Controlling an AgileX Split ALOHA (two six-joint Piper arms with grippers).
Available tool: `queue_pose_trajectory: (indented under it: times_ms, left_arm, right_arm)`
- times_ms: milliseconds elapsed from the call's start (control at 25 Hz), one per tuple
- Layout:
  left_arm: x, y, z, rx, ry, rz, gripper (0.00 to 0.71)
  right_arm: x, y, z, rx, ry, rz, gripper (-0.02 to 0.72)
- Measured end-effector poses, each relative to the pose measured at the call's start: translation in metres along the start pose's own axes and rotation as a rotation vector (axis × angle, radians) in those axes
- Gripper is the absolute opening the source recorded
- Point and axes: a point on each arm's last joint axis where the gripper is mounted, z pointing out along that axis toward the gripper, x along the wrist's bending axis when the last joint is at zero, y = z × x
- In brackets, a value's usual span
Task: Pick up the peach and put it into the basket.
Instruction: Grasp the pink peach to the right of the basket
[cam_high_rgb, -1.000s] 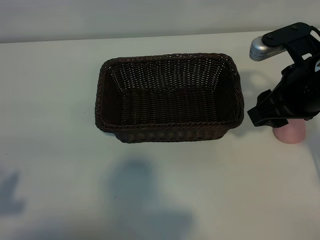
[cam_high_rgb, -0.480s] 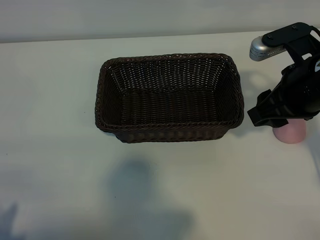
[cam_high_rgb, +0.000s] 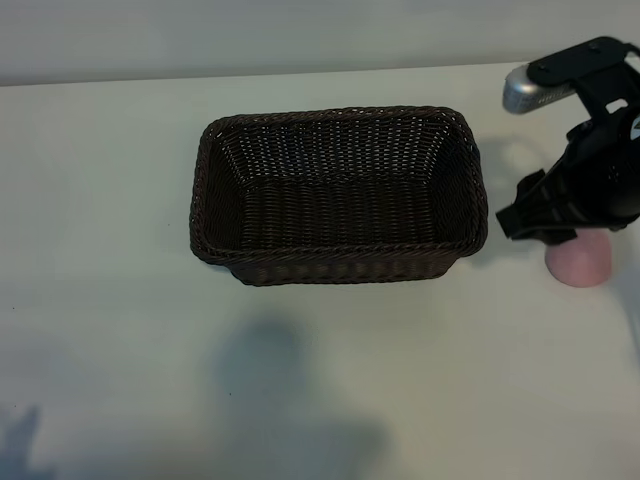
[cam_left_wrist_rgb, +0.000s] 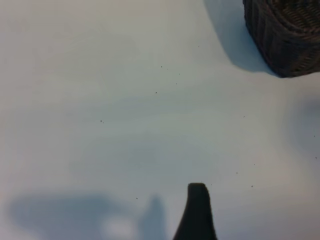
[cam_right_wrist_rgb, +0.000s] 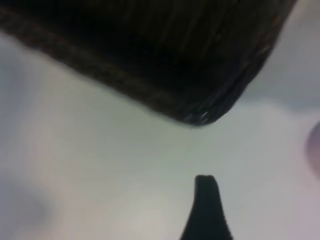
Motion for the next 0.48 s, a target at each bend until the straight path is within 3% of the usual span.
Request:
queue_pose_trajectory:
  times_ms: [240, 480]
  left_arm:
    - [0.000, 0.000, 0.000, 0.000, 0.000, 0.000, 0.598]
    - [0.000, 0.000, 0.000, 0.000, 0.023, -0.016, 0.597]
  right_arm:
    - [-0.015, 0.005, 0.023, 0.025, -0.118, 0.126, 0.512]
    - [-0.048, 0.000, 0.058, 0.142, -0.178, 0.242, 0.512]
